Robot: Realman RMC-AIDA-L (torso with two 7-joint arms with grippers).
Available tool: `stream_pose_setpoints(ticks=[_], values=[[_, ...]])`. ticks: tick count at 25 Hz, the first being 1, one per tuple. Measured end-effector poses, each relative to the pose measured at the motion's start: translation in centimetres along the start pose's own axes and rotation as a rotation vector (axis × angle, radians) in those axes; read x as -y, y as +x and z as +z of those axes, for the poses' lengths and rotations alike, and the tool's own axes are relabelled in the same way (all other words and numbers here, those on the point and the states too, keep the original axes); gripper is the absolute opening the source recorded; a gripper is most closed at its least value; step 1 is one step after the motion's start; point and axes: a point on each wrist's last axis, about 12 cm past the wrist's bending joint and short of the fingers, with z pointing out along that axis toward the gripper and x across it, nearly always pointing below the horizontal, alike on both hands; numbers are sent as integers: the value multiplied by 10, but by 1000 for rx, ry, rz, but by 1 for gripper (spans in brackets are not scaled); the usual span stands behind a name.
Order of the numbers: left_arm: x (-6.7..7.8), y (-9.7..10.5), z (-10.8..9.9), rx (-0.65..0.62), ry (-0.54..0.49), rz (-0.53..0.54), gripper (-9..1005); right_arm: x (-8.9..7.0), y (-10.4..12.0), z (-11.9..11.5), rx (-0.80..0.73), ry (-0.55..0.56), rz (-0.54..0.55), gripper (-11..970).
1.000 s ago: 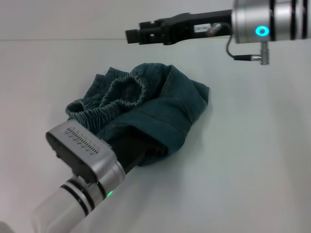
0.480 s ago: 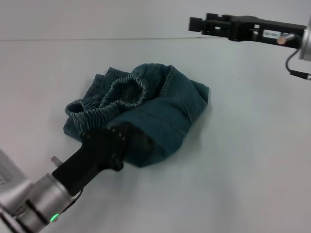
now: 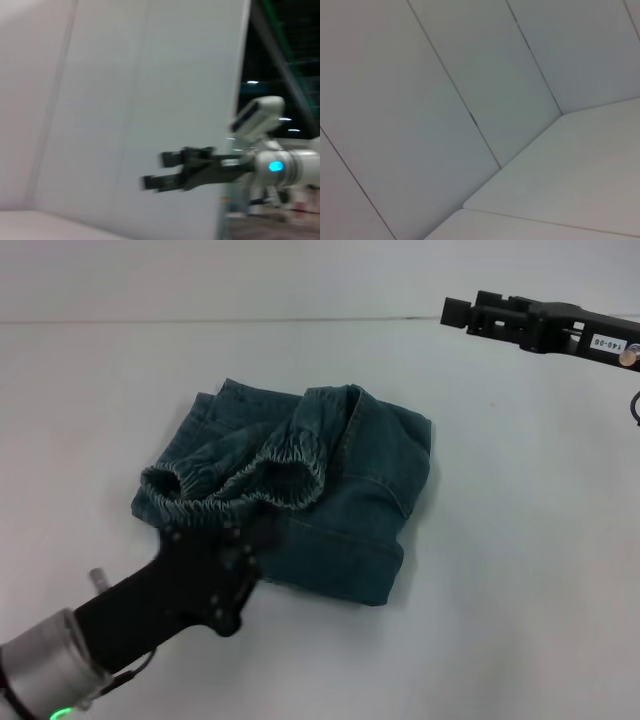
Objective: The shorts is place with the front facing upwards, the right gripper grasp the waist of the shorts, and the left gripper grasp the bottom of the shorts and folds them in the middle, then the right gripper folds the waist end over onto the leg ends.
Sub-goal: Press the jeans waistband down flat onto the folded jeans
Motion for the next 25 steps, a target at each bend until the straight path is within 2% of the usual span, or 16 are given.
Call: stream_pose_setpoints(ticks=[2, 5, 9, 13, 19, 22, 25], values=[[-2, 0, 17, -47, 82, -9, 1, 2, 1, -4, 7, 8, 6, 913], [-9, 5, 44, -147, 146, -2, 1, 4, 1, -10, 22, 18, 17, 913], [-24, 10, 71, -235, 106, 34, 1, 5, 5, -19, 35, 22, 36, 913], [-36, 10, 86, -306, 85, 74, 1, 6, 9, -26, 48, 25, 53, 913], [-62, 10, 93, -405, -32, 138, 2, 8, 18, -35, 63, 43, 87, 912], [-79, 5, 94, -418, -131, 164, 2, 10, 23, -38, 64, 46, 111, 912], [-100, -8, 89, -375, -267, 173, 2, 12, 28, -40, 64, 50, 130, 912]])
